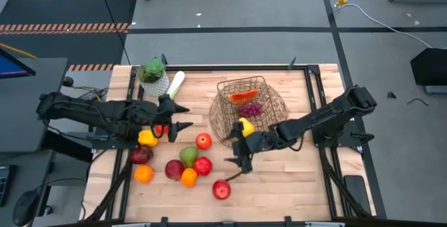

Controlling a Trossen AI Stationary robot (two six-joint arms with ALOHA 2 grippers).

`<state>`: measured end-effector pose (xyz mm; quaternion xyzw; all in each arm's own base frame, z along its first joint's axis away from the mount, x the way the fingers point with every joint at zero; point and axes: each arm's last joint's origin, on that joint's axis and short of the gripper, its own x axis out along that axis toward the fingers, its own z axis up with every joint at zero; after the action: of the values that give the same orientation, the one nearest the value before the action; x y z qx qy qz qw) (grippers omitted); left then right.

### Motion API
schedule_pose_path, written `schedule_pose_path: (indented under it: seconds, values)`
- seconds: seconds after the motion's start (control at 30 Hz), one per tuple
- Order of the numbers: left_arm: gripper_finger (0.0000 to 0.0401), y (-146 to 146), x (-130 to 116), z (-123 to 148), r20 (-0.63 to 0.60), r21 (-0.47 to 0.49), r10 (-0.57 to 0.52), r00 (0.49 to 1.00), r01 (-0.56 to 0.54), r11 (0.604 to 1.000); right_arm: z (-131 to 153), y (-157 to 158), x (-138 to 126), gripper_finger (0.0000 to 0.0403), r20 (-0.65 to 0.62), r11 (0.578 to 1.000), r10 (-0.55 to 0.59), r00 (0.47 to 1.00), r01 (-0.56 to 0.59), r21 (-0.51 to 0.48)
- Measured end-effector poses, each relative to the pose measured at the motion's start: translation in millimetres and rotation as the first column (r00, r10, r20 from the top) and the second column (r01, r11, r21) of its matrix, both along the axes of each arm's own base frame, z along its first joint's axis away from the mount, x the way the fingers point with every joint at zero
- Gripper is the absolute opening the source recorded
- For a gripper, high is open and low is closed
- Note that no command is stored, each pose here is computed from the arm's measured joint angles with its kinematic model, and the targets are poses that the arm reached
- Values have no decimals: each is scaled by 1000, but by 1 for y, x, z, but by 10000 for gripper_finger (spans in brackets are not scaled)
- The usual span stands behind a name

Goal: Build produce basket
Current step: Put the bottom right red apple into the wire basket

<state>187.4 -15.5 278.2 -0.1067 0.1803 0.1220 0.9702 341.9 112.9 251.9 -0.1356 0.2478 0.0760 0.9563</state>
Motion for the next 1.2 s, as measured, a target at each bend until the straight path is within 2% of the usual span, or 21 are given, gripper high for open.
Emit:
schedule_pose_path:
  seconds: [0.17,0.33,0.5,0.7,0.83,1.03,1.2]
  values:
    - [293,-12,4,-6,-20,-11,-38,999,38,999,-10,19,-2,326,-52,974,204,978,-198,109]
    - [293,-18,8,-7,-3,0,-40,999,40,999,-29,41,-2,325,-101,962,267,958,-257,94]
    - [293,-22,12,-6,30,-21,-47,998,47,999,-52,59,3,325,-107,953,297,949,-287,99]
    - [293,-22,14,-8,33,-45,-5,999,7,999,-64,86,6,325,-16,933,332,943,-326,150]
    - [293,-22,15,-8,35,-77,11,999,-8,997,-77,99,5,325,-11,932,335,942,-330,152]
    - [293,-23,15,-8,50,-110,19,999,-14,994,-100,111,9,326,20,941,319,947,-320,113]
    - [293,-29,16,-10,44,-87,38,998,-34,996,-100,111,11,326,67,949,304,950,-308,61]
